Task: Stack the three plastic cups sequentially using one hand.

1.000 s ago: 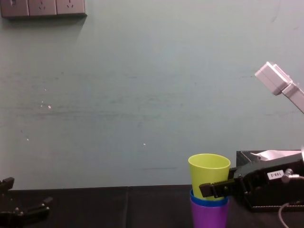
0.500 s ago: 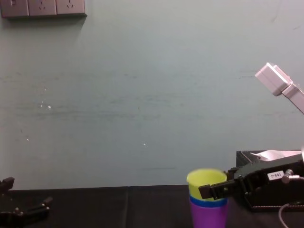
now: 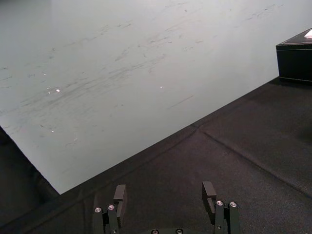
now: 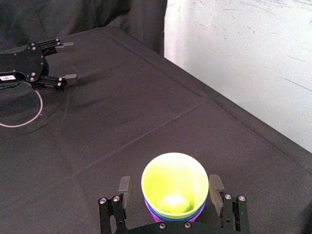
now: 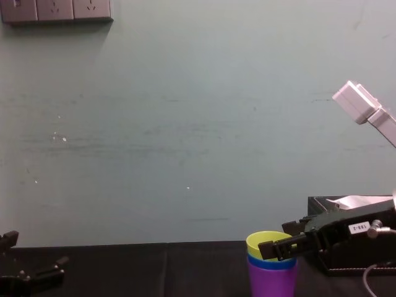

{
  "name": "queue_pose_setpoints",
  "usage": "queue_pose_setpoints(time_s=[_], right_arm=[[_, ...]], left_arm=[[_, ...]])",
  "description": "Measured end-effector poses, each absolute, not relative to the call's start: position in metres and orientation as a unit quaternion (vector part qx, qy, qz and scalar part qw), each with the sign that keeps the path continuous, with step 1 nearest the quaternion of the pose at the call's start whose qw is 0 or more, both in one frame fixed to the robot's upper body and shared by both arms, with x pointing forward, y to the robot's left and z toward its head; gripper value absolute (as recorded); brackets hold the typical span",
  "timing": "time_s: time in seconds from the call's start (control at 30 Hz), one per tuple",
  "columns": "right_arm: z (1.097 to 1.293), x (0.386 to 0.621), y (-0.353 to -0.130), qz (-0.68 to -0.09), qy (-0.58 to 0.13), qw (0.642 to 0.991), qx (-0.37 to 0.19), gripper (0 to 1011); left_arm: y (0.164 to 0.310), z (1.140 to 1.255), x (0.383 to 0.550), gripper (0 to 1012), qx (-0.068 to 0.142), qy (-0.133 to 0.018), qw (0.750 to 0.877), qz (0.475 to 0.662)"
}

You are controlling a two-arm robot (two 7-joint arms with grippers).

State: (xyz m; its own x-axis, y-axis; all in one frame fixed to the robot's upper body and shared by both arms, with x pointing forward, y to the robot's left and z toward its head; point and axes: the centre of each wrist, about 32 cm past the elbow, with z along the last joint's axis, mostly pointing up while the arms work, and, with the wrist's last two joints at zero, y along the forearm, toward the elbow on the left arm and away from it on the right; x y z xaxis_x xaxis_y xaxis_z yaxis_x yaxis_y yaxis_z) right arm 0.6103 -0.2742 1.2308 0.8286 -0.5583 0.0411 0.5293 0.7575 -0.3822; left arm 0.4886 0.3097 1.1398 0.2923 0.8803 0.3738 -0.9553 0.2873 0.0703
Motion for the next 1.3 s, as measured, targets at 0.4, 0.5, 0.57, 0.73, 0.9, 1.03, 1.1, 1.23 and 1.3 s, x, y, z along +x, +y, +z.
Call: queue_pose_setpoints(time_s=[0.4,0.5,0.57,0.73,0.9,1.03,1.1,1.23,1.3], right_arm=[[1.233,0.602,-0.277,-0.3,0.018,0.941,-0.155,1003],[1.234,0.594,-0.279,-0.312,0.001,0.941,-0.131,1003],[1.234,0.59,-0.28,-0.318,-0.005,0.94,-0.122,1003],[1.233,0.576,-0.281,-0.346,-0.023,0.932,-0.104,1003],[1.23,0.564,-0.278,-0.374,-0.036,0.921,-0.1,1003],[1.226,0.553,-0.274,-0.405,-0.05,0.908,-0.096,1003],[1.222,0.546,-0.271,-0.424,-0.057,0.899,-0.093,1003],[1.215,0.536,-0.268,-0.456,-0.064,0.884,-0.084,1003],[1.213,0.533,-0.267,-0.468,-0.066,0.878,-0.08,1002]], left_arm=[[0.31,1.14,0.489,1010,0.141,-0.132,0.791,0.58],[0.31,1.14,0.489,1010,0.141,-0.132,0.791,0.58],[0.31,1.14,0.489,1010,0.141,-0.132,0.791,0.58],[0.31,1.14,0.489,1010,0.141,-0.132,0.791,0.58],[0.31,1.14,0.489,1010,0.141,-0.133,0.791,0.58],[0.31,1.14,0.489,1010,0.141,-0.132,0.791,0.58],[0.31,1.14,0.489,1010,0.142,-0.132,0.791,0.58],[0.31,1.14,0.489,1010,0.141,-0.132,0.791,0.58],[0.31,1.14,0.489,1010,0.142,-0.132,0.791,0.58]])
